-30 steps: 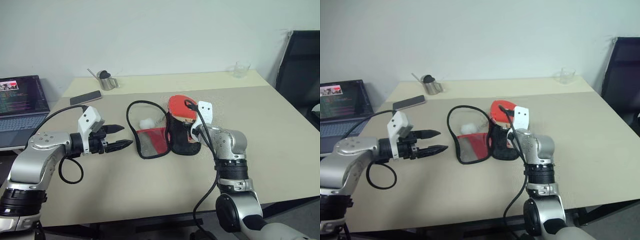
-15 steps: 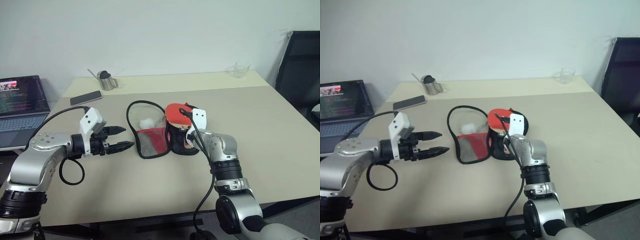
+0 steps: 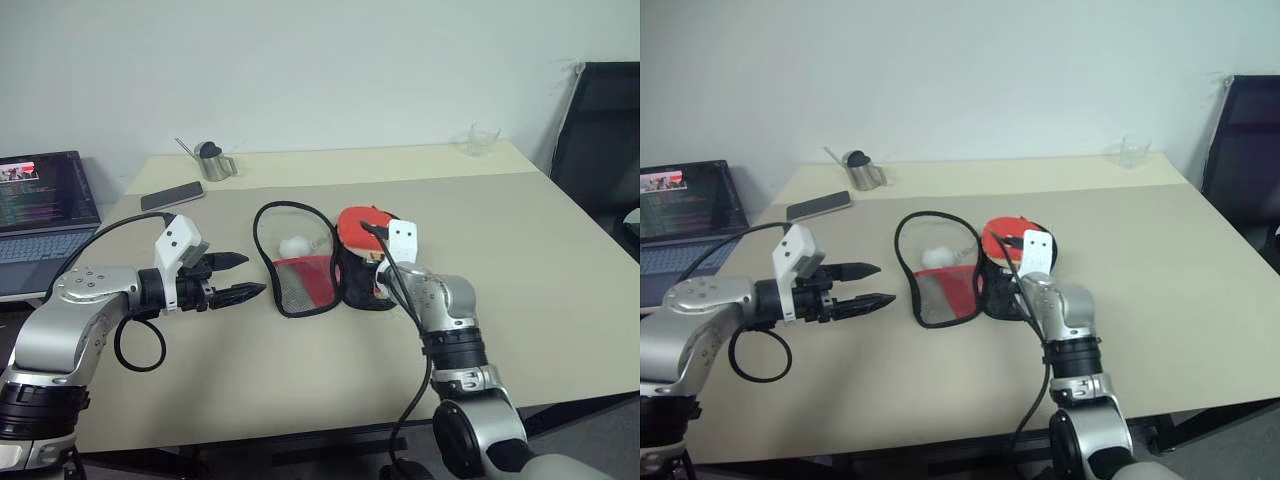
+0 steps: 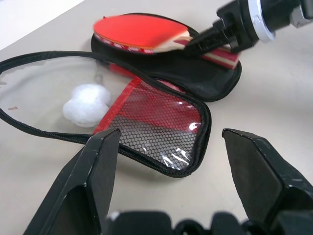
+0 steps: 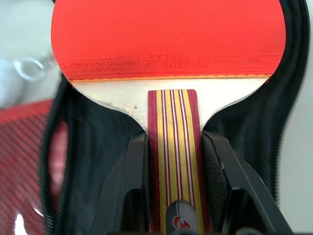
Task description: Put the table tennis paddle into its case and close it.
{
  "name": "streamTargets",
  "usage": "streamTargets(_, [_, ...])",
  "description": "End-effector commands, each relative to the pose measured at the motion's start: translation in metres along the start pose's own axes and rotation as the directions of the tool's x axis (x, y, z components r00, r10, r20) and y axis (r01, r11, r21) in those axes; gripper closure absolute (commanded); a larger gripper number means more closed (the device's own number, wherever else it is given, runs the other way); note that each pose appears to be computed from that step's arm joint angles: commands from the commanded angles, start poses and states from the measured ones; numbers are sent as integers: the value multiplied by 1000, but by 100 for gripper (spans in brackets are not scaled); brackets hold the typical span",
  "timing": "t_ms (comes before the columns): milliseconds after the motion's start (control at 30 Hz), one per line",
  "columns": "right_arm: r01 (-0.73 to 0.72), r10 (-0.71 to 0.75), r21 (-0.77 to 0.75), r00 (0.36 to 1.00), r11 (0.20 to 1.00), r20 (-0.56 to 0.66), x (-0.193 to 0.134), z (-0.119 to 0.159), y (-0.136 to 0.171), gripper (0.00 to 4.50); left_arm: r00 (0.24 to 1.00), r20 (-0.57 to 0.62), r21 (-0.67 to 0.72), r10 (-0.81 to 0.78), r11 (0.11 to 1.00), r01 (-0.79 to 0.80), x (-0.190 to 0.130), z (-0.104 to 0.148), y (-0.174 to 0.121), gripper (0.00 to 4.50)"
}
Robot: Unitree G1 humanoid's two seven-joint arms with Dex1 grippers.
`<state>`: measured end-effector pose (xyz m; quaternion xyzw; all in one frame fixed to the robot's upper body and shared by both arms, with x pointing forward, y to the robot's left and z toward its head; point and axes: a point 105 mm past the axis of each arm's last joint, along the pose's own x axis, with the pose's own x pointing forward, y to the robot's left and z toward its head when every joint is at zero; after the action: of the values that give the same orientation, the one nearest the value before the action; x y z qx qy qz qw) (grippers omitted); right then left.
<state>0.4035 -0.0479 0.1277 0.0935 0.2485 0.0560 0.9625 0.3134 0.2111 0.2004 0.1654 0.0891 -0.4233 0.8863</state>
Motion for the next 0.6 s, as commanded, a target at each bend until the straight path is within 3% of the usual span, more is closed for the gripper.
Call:
streamTargets(33, [-83,83,34,997,996,5,-7,-9,34,340,1000,29,48,12,999,-14,-4,14,1,86])
streamTargets(600, [-119,121,65,992,991,-40,0,-20,43,340,1000,23,56,15,998,-16,-5,15,0,86])
